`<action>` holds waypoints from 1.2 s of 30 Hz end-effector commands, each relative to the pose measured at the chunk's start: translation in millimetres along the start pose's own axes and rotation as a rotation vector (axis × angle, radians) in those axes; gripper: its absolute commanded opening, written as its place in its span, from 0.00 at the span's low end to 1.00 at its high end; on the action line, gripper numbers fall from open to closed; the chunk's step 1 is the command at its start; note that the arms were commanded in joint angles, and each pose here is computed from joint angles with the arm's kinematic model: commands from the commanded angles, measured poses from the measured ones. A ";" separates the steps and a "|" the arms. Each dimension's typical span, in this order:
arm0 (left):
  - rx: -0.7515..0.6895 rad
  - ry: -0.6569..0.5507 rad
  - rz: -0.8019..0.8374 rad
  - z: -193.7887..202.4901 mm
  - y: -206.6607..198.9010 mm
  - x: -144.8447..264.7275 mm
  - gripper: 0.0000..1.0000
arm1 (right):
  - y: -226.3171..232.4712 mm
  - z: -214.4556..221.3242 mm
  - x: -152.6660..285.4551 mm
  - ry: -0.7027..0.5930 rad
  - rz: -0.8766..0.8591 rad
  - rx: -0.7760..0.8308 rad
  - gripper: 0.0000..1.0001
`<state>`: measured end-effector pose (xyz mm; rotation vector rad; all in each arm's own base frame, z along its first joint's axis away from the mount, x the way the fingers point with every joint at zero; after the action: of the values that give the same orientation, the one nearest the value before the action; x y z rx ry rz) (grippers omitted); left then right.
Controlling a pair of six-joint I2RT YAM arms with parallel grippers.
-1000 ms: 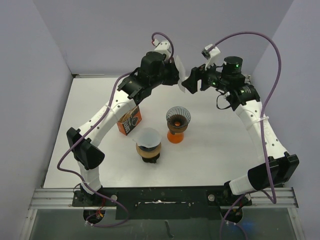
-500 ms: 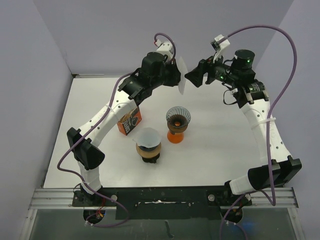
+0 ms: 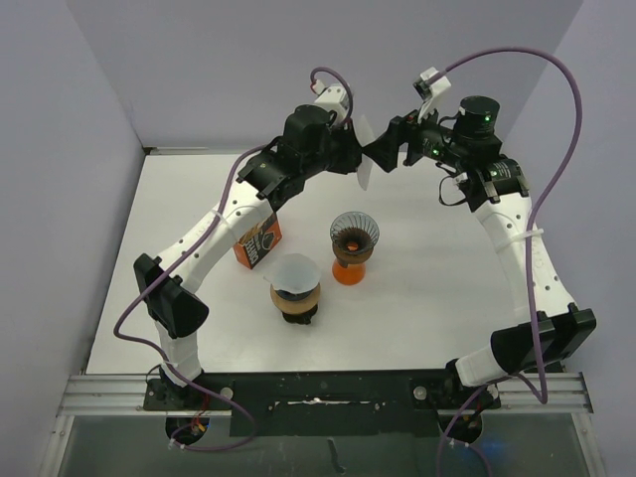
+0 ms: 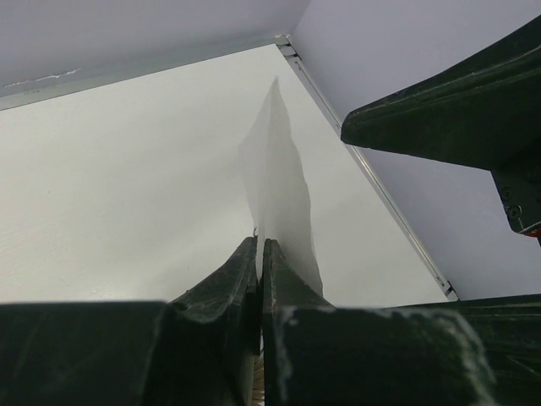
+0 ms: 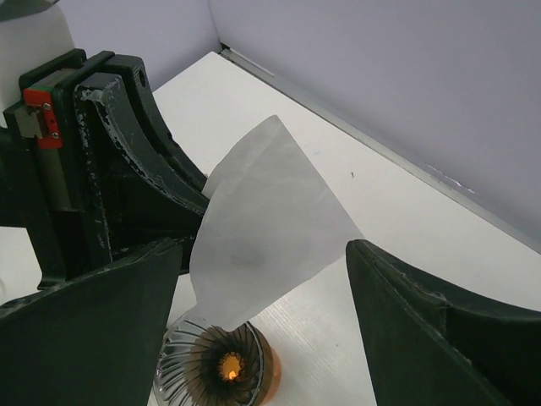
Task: Place the coffee filter in the dripper
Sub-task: Place the coffee filter in the coffee dripper.
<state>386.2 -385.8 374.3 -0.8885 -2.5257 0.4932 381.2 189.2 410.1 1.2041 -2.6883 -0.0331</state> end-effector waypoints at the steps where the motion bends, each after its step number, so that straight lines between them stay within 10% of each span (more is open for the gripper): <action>1: -0.018 -0.046 0.043 -11.5 -11.1 -1.0 0.00 | 1.8 -19.8 0.5 -0.051 0.020 0.032 0.81; 36: -0.048 -0.056 0.006 -9.9 -7.6 -4.8 0.00 | -27.6 -7.3 1.5 0.008 0.294 0.071 0.77</action>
<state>387.8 -390.4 364.7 -0.8805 -2.5327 0.4459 399.2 178.9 393.0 0.8840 -2.7606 0.0721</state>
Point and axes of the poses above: each gripper's point midway between its finger pads, its own x axis back along the fingers, its own y axis along the line the jaws close on, z = x × y, the point moved 1 cm from there along x, back along the fingers, and after that the axes turned 2 degrees about x, right-handed, at the moved point
